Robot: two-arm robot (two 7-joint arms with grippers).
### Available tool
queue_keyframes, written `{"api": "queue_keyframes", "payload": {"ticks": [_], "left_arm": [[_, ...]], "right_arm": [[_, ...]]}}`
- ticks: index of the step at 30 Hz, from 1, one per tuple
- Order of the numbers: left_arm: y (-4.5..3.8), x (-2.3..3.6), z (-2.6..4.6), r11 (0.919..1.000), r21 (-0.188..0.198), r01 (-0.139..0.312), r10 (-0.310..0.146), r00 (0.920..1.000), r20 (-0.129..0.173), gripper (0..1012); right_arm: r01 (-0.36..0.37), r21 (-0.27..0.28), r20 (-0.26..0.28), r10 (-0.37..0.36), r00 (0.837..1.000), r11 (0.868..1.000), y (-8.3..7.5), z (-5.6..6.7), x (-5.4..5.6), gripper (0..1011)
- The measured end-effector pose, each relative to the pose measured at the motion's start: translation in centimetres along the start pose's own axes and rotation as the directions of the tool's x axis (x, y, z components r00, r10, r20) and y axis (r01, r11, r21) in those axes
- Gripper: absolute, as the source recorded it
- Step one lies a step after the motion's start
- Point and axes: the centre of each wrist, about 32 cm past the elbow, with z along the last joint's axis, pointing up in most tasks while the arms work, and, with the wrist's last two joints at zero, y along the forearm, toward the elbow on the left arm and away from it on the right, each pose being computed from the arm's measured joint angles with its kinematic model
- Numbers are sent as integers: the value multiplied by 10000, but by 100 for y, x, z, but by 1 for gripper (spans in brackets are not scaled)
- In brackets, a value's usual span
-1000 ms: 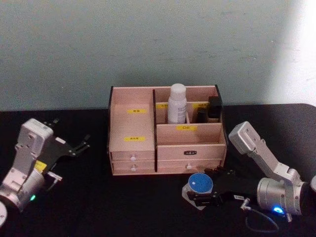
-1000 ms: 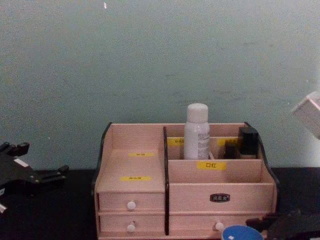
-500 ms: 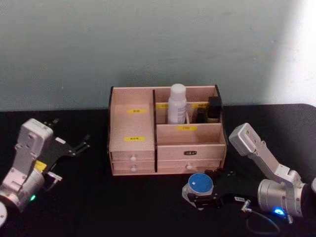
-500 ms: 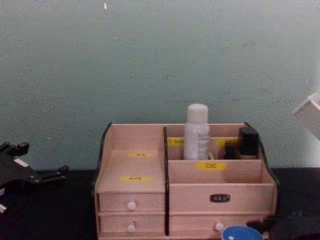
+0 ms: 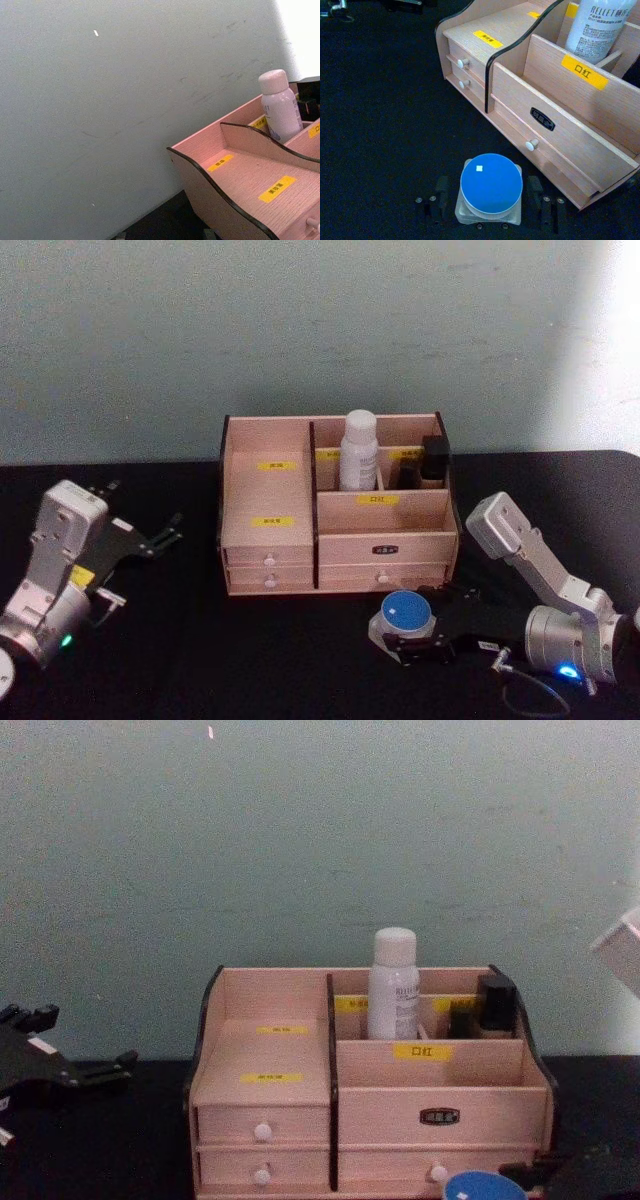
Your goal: Pick up the facial cleanser and watermelon frost from the table and place them into the tiered storage box.
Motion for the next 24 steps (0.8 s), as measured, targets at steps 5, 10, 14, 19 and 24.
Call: {"api": "queue_keyframes", "payload": {"ticks": [5,10,14,19,24], "left_arm": [[0,0,0,10000,0,0,0,10000,1,1001],[0,0,0,10000,0,-1,1,10000,1,1001],[0,0,0,10000,0,0,0,10000,1,1001],[0,0,0,10000,0,0,0,10000,1,1001],[0,0,0,10000,1,-1,1,10000,1,1001]], "right_arm": [[2,0,-1,-2,10000,10000,0,0,0,1002],[0,3,-3,0,10000,10000,1,1,0,997],[-1,9,-9,1,10000,10000,0,2,1,908],[0,12,-19,0,10000,10000,-1,2,2,794],[-2,14,-27,2,10000,10000,-1,2,3,708]]}}
